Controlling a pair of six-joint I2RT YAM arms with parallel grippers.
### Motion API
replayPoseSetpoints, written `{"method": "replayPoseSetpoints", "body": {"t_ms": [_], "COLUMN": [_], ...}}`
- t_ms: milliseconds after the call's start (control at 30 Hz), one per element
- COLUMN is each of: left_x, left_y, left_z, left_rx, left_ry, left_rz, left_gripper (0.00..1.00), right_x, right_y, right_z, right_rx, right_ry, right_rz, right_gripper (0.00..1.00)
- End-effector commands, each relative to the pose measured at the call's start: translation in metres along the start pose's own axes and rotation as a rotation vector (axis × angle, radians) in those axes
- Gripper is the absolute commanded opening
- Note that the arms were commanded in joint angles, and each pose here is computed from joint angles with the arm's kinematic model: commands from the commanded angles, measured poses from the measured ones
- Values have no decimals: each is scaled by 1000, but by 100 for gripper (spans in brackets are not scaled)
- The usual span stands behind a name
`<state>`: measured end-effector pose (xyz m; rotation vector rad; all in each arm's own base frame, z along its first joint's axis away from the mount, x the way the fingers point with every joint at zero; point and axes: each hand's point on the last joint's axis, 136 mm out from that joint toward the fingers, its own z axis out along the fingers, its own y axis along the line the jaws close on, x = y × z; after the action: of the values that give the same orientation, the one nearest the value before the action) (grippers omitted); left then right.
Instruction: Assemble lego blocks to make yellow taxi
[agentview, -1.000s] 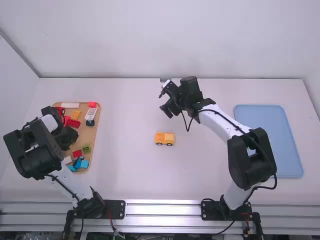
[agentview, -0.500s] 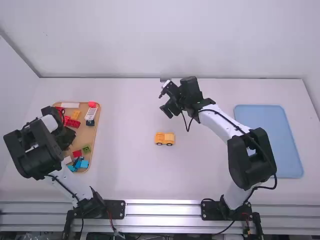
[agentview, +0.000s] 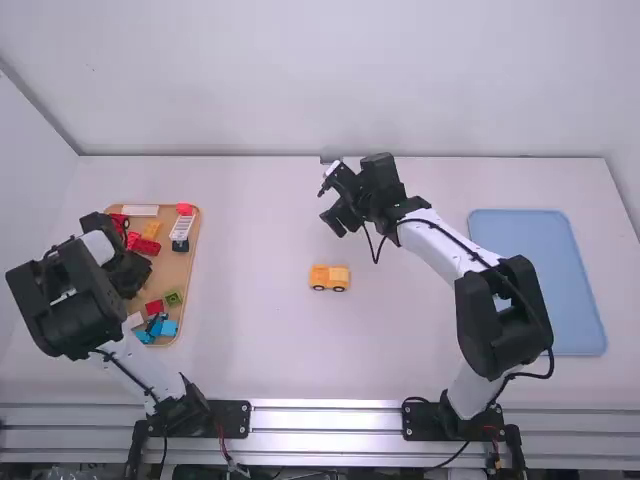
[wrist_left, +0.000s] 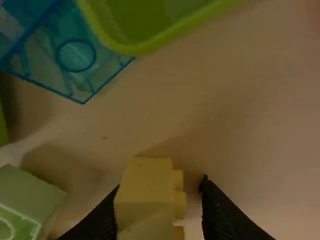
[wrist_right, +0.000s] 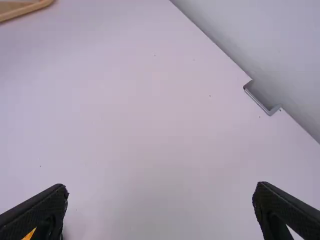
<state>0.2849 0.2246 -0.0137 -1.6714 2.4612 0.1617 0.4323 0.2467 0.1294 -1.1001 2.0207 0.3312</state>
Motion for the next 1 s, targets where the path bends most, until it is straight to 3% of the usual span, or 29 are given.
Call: {"method": "replayPoseSetpoints", "body": {"t_ms": [0,367,500,733,833,967], "left_x": [26,36,34,34,29,24], "left_y": [4,10,9,8,4,0], "left_z": [16,15,15,15,16,15], "left_rx": [12,-16,-9,-12,12,27], "left_ry": [99,139,132,129,110,90], "left_rz": [35,17,9,-7,27,44], "left_gripper": [40,43,40,27,14,8], "right_x": [-11,-12,-12,-11,-11,-13], "right_y": [0,-1,0,-1,-1,-2], "right_z": [-7,-7,-7,-7,-7,-7], "right_rx": [4,6,5,6,7,11], "right_ry": [-26,-30,-29,-24,-25,-32], "right_rz": [-8,-9,-9,-8,-7,-10], "right_gripper": [99,99,99,99,99,99]}}
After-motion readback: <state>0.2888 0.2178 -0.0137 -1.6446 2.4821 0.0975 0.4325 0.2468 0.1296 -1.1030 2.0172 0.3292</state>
